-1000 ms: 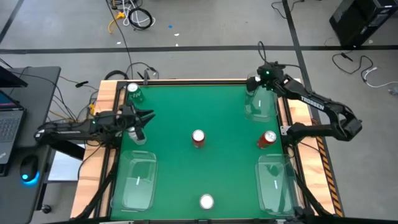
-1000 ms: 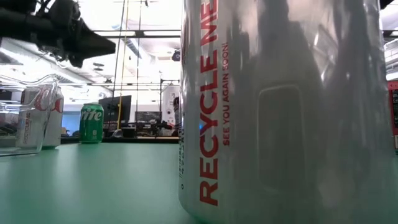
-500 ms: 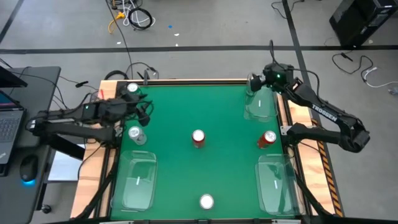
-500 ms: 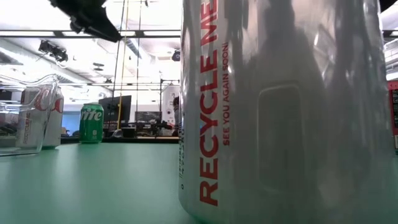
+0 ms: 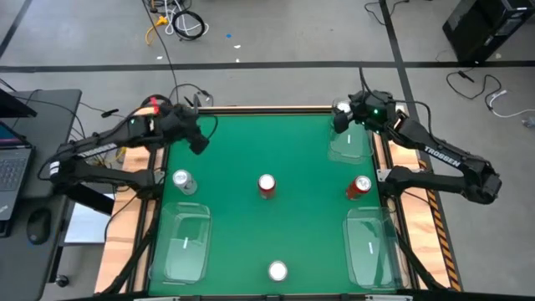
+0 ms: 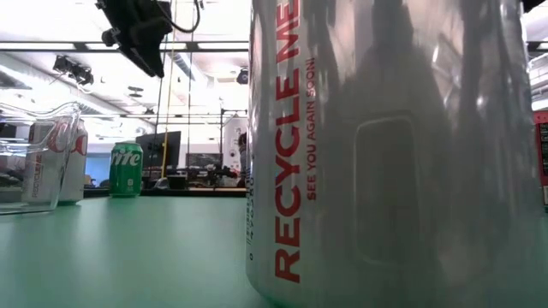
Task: Sort soda cans
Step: Put the left green soda can into the top transparent bin
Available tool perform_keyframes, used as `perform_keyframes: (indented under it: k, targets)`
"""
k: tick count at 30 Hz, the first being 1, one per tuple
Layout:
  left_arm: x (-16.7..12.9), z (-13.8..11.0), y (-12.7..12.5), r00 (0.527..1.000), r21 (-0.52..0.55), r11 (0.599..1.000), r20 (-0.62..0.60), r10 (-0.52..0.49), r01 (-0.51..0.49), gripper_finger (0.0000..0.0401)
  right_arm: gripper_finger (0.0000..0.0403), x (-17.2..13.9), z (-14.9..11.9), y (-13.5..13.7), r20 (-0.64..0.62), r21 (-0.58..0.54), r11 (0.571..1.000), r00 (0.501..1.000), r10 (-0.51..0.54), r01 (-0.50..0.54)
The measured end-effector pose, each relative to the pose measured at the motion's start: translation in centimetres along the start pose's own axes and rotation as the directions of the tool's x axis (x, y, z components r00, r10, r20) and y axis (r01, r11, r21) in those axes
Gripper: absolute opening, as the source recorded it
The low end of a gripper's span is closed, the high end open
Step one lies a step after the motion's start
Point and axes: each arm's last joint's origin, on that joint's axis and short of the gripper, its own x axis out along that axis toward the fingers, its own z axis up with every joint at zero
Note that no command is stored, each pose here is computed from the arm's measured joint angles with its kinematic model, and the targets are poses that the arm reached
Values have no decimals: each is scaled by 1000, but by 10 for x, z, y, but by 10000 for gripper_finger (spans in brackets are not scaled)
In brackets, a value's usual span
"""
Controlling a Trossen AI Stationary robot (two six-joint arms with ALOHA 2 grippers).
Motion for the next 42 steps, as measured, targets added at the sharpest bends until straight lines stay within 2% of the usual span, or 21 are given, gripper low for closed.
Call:
perform_keyframes:
  k: [6,8,10,12,18,25,32,34,37,42]
  targets:
    - [20,13,24,989,-89,995,-140,37,-50,194,350,-2,0,8,1,-17,999,999,43,-43]
    - [28,14,30,985,-64,996,-167,49,-60,194,350,-3,-1,11,2,-23,998,998,56,-56]
    - [34,16,34,978,-14,993,-175,110,-114,194,350,-3,-1,13,2,-28,997,998,67,-67]
    - [39,17,36,972,-14,988,-183,146,-152,194,350,-4,-1,15,2,-32,997,997,76,-76]
    - [56,15,39,954,-77,995,-300,32,-57,194,350,-5,-1,18,2,-39,995,996,94,-94]
    - [89,13,58,900,-70,990,-429,80,-121,202,350,-6,-1,21,2,-45,993,994,108,-108]
    - [119,7,78,835,-46,984,-537,120,-171,238,350,-7,-2,26,2,-56,990,991,133,-133]
    - [126,5,82,818,-40,984,-562,121,-173,249,350,-8,-2,27,2,-58,989,990,139,-139]
    - [136,3,83,804,-55,990,-591,70,-127,261,350,-8,-2,29,-1,-62,987,989,148,-148]
    - [151,0,83,777,-67,993,-629,33,-97,266,350,-9,-3,29,-10,-65,987,989,149,-150]
